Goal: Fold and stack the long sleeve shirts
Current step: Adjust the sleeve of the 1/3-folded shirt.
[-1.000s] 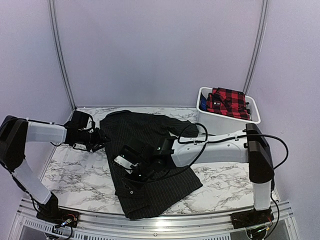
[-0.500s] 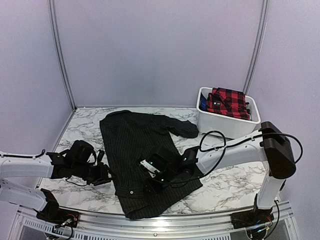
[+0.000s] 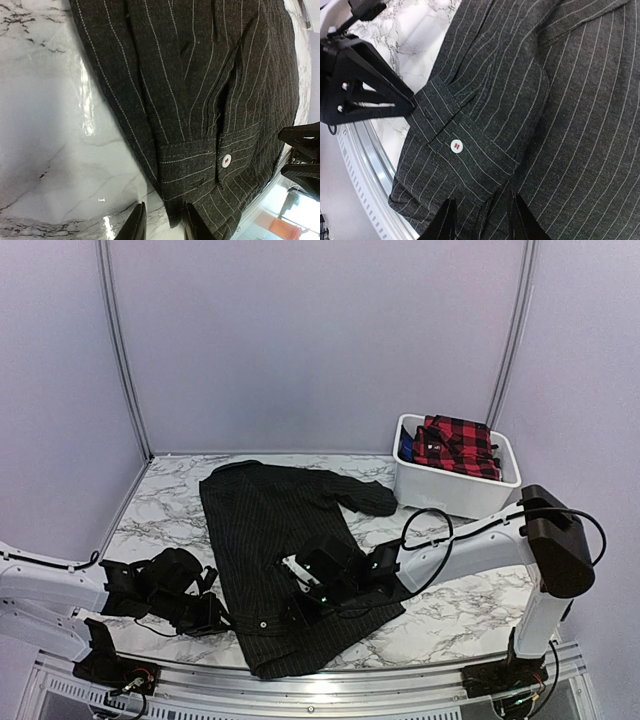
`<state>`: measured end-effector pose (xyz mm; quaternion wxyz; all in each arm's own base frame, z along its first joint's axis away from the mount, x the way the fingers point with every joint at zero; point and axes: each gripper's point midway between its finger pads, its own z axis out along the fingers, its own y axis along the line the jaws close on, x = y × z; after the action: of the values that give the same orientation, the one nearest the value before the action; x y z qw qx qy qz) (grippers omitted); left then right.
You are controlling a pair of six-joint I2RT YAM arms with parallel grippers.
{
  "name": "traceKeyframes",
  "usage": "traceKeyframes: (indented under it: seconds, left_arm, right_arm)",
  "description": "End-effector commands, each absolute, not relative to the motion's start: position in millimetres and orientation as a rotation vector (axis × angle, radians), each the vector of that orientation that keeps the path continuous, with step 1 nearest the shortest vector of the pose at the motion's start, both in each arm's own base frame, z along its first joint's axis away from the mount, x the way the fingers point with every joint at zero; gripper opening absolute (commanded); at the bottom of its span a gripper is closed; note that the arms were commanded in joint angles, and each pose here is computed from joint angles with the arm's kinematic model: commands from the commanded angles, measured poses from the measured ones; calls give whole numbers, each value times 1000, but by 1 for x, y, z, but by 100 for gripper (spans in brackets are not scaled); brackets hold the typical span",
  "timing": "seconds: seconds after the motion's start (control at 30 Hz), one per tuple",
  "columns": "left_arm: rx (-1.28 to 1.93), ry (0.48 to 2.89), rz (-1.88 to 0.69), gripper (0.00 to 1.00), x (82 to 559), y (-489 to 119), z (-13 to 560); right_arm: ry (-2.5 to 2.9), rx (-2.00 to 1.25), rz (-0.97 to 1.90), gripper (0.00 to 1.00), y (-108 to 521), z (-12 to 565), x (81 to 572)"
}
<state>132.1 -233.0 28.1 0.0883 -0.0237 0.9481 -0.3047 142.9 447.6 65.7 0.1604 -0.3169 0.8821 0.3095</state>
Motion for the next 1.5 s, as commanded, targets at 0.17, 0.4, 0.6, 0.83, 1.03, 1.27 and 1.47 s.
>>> traceKeyframes:
  seconds: [0.17,0.4,0.6,0.83,1.03,1.27,1.47]
  left_arm:
    - [-53,2803,-908,15,133,-250,40]
    - [-47,2808,-907,9,130,-250,39]
    - [-37,2811,-921,8,128,-252,41]
    - [-24,2813,-928,7,126,-252,43]
    - [-13,2818,-915,19,125,-250,43]
    - [-2,2812,-901,22,128,-251,45]
    - [30,2814,-911,2,128,-256,49]
  right_arm:
    - [2486,-863,940,31,457,75,146]
    - [2503,-859,945,33,463,62,147]
    - [2527,-837,916,34,460,52,154]
    - [2525,-846,905,34,465,50,159]
    - [2518,-855,901,33,470,51,161]
    - [2513,-861,882,28,471,53,164]
    - [2514,-870,871,14,472,52,164]
